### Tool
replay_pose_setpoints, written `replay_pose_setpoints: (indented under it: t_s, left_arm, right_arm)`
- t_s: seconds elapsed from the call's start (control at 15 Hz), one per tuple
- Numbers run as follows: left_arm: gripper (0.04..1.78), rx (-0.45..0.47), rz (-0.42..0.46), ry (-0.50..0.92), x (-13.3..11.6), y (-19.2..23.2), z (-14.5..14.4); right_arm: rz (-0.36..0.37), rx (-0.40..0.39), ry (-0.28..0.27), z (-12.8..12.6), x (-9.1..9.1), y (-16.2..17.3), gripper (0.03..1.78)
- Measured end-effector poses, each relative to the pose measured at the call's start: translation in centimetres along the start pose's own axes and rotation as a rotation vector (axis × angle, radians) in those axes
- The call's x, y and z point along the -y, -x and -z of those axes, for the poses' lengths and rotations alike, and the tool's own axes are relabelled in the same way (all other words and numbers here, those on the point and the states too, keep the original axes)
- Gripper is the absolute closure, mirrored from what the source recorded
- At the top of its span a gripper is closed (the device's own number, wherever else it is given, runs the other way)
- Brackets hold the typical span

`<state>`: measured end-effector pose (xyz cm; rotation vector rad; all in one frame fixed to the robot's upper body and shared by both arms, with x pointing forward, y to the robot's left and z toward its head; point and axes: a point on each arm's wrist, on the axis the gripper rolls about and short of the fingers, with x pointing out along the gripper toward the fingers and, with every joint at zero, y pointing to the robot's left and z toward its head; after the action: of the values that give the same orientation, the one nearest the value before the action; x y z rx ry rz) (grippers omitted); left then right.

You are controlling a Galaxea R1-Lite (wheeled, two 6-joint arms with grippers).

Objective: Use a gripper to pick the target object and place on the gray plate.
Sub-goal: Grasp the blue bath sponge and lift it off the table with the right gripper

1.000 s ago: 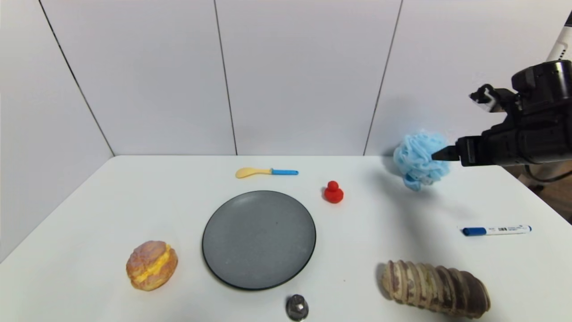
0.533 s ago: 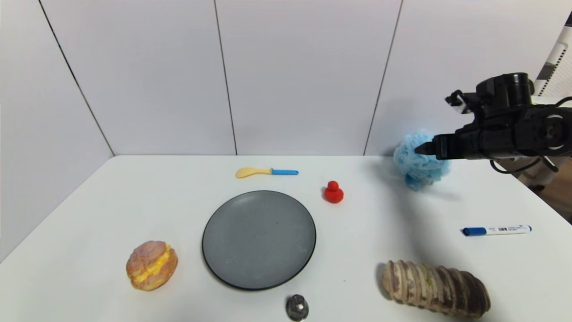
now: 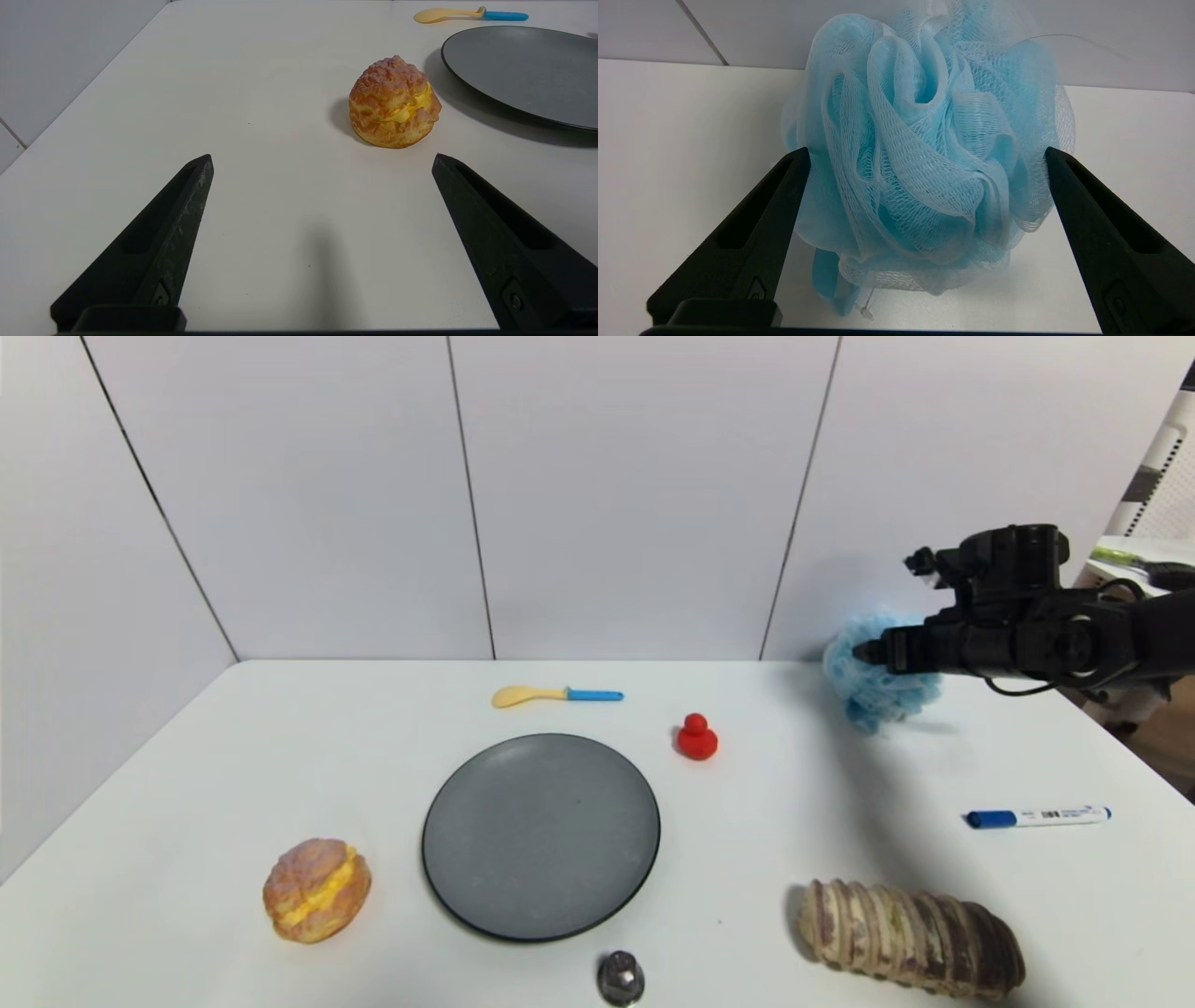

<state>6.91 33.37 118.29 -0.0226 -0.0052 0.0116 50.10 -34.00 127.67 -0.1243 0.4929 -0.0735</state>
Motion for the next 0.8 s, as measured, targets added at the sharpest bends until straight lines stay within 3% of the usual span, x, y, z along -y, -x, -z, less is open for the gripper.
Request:
replay_pose_setpoints:
  t_s: [0.8]
  left_arm:
    - [0.13, 0.0, 0.0, 0.0, 0.0, 0.0, 0.0]
  right_arm:
    - [0.004, -0.025, 0.005, 2.7, -0.3, -4.2, 0.1]
